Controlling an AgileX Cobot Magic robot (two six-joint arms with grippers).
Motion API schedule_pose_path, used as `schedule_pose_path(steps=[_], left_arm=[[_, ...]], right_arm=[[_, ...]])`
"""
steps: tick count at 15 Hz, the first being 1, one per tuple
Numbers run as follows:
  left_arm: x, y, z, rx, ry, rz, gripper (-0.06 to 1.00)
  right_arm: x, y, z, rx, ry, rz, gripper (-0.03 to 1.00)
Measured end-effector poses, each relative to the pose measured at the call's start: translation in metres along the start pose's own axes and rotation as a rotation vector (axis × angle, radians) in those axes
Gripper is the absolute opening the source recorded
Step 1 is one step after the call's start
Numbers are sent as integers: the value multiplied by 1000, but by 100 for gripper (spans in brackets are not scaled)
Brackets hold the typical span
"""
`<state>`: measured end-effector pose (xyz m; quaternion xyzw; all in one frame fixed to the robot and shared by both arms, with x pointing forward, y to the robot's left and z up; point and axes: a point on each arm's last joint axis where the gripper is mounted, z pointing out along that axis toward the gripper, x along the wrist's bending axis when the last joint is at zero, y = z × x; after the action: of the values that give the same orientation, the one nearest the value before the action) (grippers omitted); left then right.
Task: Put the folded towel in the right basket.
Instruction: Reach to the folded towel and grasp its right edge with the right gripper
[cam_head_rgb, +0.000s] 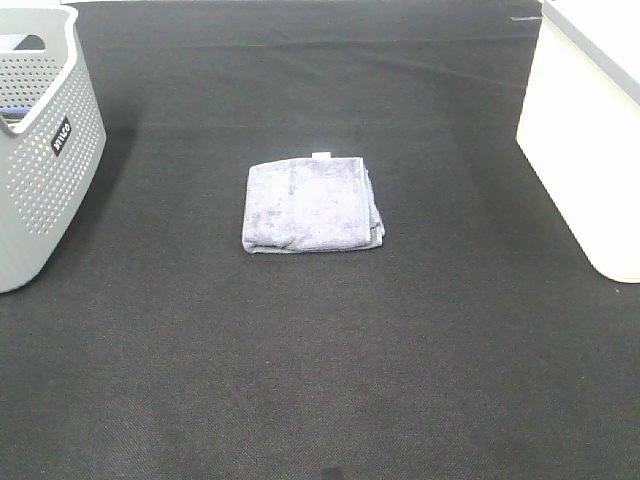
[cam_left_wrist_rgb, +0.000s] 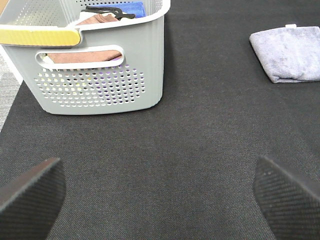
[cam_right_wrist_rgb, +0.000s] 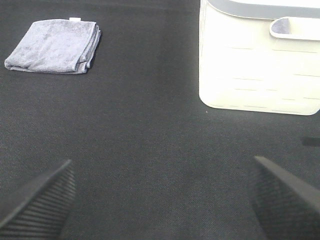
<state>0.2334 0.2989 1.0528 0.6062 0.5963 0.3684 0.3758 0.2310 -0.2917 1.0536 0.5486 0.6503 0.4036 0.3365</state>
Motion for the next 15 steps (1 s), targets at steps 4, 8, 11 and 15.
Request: schedule_pose_path(steps=[4,8,11,15], left_arm=[[0,0,0,0,0,0,97],[0,0,0,0,0,0,97],[0,0,0,0,0,0,97],[0,0,0,0,0,0,97]], right_arm=[[0,0,0,0,0,0,87],[0,0,0,0,0,0,87],[0,0,0,0,0,0,87],[0,0,0,0,0,0,87]])
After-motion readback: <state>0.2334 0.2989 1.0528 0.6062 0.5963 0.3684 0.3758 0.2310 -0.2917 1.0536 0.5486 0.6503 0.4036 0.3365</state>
